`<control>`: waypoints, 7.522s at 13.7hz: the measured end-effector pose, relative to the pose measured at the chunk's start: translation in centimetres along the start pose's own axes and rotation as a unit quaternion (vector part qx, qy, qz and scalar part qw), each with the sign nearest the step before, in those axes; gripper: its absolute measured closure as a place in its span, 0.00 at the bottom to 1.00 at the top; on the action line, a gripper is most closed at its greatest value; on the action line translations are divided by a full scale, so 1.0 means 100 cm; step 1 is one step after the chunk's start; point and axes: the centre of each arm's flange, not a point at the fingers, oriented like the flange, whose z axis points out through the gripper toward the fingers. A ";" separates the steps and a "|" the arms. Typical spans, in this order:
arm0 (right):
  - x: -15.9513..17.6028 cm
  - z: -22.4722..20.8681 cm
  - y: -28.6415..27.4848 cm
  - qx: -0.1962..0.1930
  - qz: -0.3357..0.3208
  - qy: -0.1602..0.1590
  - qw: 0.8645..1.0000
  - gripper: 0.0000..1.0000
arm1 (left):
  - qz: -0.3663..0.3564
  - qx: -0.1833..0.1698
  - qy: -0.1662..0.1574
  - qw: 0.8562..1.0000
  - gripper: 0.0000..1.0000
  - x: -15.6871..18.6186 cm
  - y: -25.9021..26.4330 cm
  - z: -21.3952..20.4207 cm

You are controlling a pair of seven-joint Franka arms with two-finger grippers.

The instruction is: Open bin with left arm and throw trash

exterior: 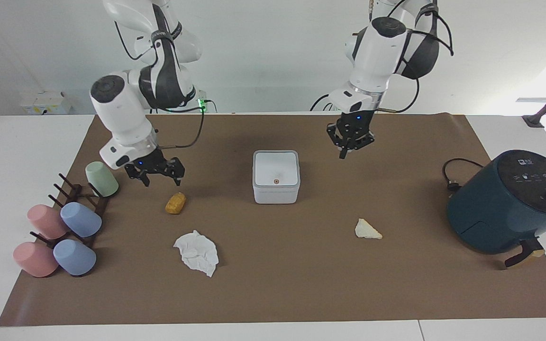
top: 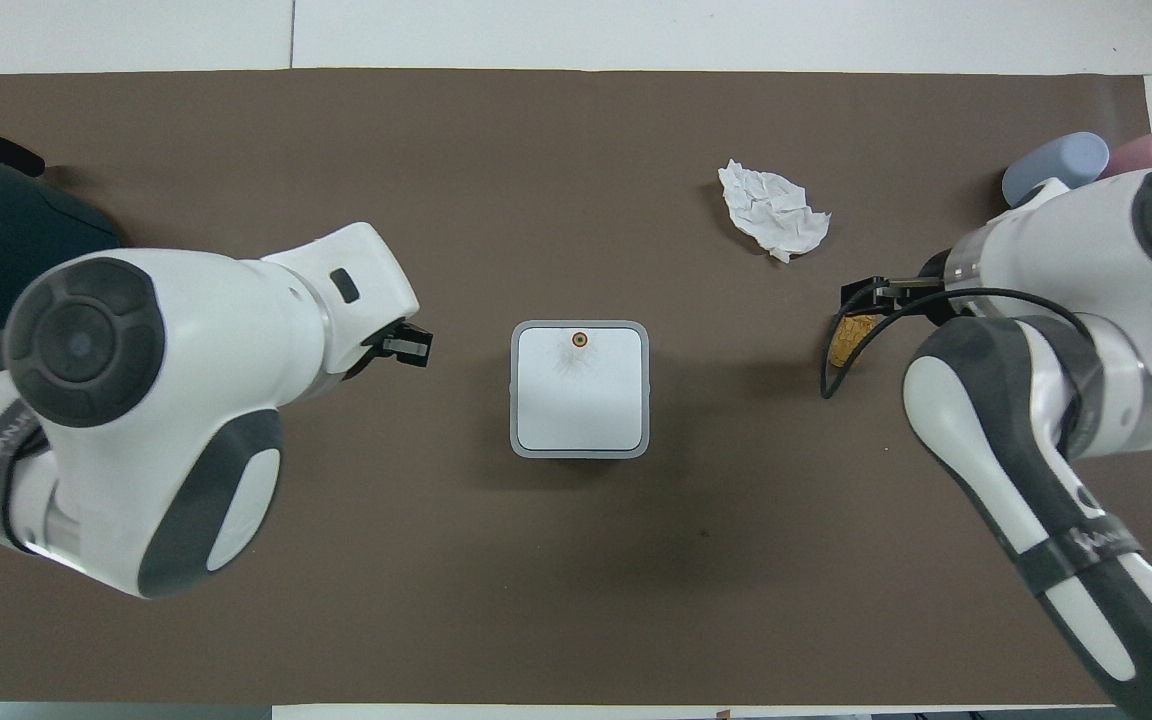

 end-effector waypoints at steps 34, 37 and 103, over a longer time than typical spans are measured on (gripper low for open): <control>0.005 -0.094 -0.209 0.071 0.071 -0.025 0.995 0.59 | -0.130 0.029 -0.087 0.987 0.64 -0.038 -0.148 -0.069; -0.027 -0.046 -0.260 0.091 0.106 0.000 0.990 0.59 | -0.135 0.032 -0.078 0.987 0.27 -0.035 -0.205 -0.098; 0.058 -0.156 -0.110 0.058 -0.024 -0.011 0.998 0.99 | -0.156 0.005 -0.094 0.983 0.00 0.002 -0.013 -0.005</control>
